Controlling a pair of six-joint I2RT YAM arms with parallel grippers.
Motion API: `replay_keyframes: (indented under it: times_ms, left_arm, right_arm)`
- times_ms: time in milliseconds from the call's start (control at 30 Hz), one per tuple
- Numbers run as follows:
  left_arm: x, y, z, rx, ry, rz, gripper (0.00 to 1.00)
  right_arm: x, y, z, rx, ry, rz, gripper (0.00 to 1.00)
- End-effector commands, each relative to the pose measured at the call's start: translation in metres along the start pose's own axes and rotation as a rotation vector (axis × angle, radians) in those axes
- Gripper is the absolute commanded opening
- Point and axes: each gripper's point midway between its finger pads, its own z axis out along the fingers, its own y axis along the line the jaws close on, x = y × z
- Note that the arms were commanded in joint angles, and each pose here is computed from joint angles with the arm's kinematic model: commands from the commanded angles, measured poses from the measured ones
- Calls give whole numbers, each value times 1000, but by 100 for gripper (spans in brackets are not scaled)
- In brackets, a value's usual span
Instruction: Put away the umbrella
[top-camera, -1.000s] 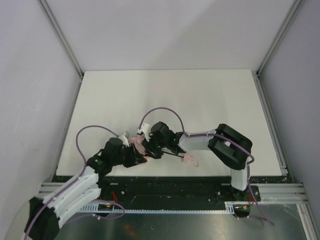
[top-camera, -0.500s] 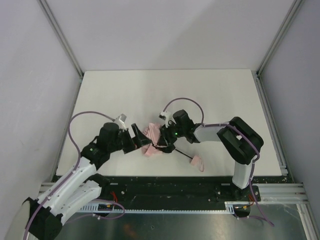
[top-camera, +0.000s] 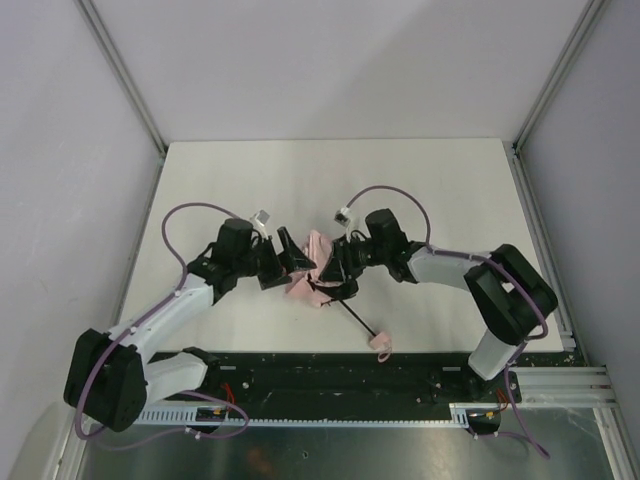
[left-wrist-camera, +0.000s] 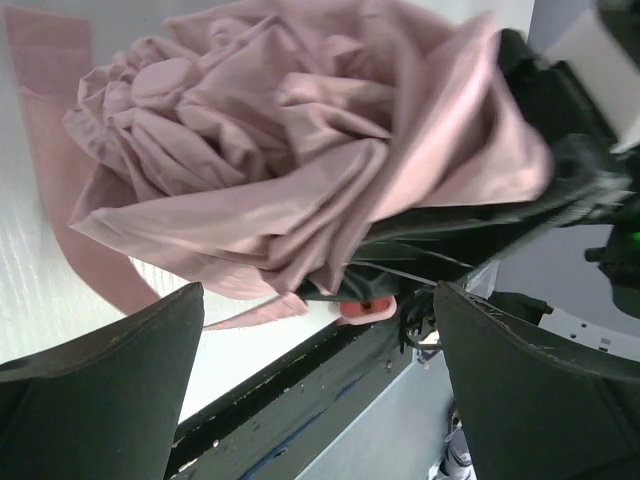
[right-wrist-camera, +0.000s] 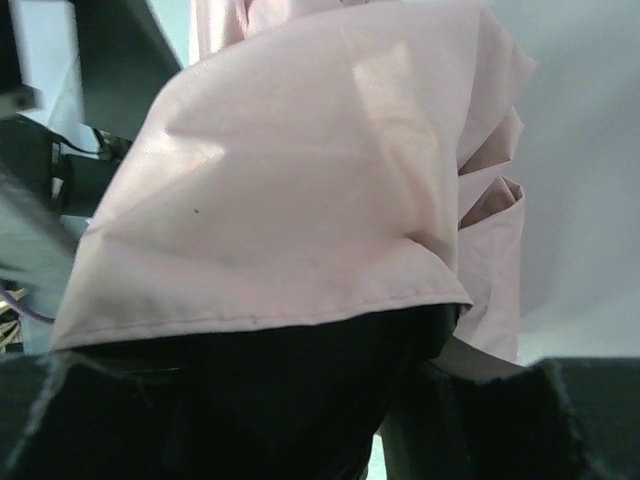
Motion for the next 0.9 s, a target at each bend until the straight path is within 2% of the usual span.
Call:
replay_keyframes:
  times_ms: [0, 233, 500, 700, 867]
  left_arm:
    - [-13, -20, 2, 62, -22, 7, 99]
    - [-26, -25, 14, 69, -50, -65, 99]
    - [-39, -51, 17, 259, -128, -54, 99]
    - [-46, -70, 16, 347, -142, 17, 99]
    - [-48, -103, 10, 477, -138, 122, 97]
  right_arm:
    - [-45, 40, -20, -121, -125, -71, 0]
    - [-50, 58, -28, -206, -134, -105, 0]
    - [-44, 83, -34, -351, -93, -125, 0]
    - [-36, 91, -35, -424, -51, -103, 0]
    - [-28, 89, -28, -430, -18, -74, 0]
